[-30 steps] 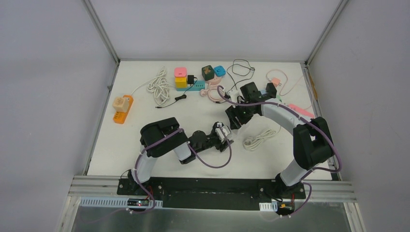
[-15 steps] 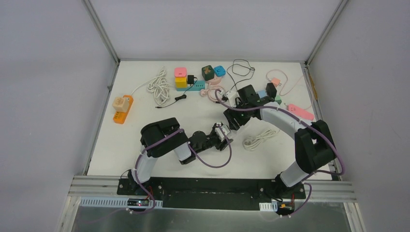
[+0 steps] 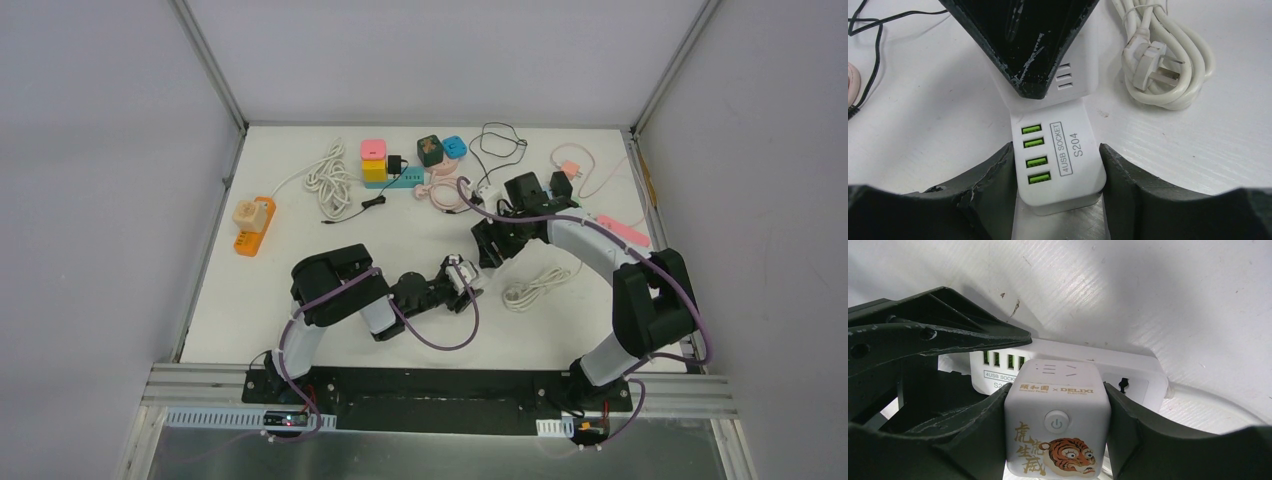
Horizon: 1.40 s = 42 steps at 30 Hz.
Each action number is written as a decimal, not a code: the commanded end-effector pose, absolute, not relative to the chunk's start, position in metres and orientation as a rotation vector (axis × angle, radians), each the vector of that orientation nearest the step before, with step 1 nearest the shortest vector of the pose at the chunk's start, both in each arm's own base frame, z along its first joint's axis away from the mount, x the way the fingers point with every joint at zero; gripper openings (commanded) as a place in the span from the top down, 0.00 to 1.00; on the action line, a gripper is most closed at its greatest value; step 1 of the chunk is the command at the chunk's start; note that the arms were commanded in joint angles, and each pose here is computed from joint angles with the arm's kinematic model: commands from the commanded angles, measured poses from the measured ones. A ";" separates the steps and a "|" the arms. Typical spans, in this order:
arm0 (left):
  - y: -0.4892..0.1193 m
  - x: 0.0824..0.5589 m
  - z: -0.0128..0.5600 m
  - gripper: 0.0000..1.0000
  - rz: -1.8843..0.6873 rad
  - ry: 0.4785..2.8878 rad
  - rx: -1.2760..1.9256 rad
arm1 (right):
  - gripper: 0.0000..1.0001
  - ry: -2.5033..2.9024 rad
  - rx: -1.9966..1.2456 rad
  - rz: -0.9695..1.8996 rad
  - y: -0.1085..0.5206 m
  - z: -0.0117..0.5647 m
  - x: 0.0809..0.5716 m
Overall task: Pull the plug off the socket
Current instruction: Remove the plug from the socket.
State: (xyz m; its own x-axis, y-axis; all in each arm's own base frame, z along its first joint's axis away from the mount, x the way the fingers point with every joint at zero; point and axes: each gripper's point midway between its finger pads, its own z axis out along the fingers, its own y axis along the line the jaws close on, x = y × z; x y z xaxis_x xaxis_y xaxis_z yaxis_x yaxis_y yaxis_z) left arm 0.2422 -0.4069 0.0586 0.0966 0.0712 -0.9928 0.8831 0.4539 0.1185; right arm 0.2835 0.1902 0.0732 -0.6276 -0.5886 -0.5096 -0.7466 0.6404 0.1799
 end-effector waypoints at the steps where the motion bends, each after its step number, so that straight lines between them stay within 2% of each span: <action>1: -0.406 0.236 0.045 1.00 -0.757 1.358 0.984 | 1.00 2.413 -1.078 0.592 0.198 0.086 0.278; 11: -0.405 0.236 0.045 1.00 -0.755 1.363 0.980 | 1.00 2.381 -1.198 0.587 0.222 0.078 0.262; 24: -0.406 0.233 0.045 1.00 -0.768 1.358 0.990 | 1.00 2.423 -1.078 0.540 0.196 0.080 0.282; 35: -0.407 0.233 0.046 1.00 -0.787 1.361 0.988 | 1.00 2.342 -1.219 0.583 0.225 0.083 0.261; 42: -0.406 0.234 0.046 1.00 -0.790 1.368 0.979 | 1.00 2.370 -1.171 0.553 0.211 0.087 0.273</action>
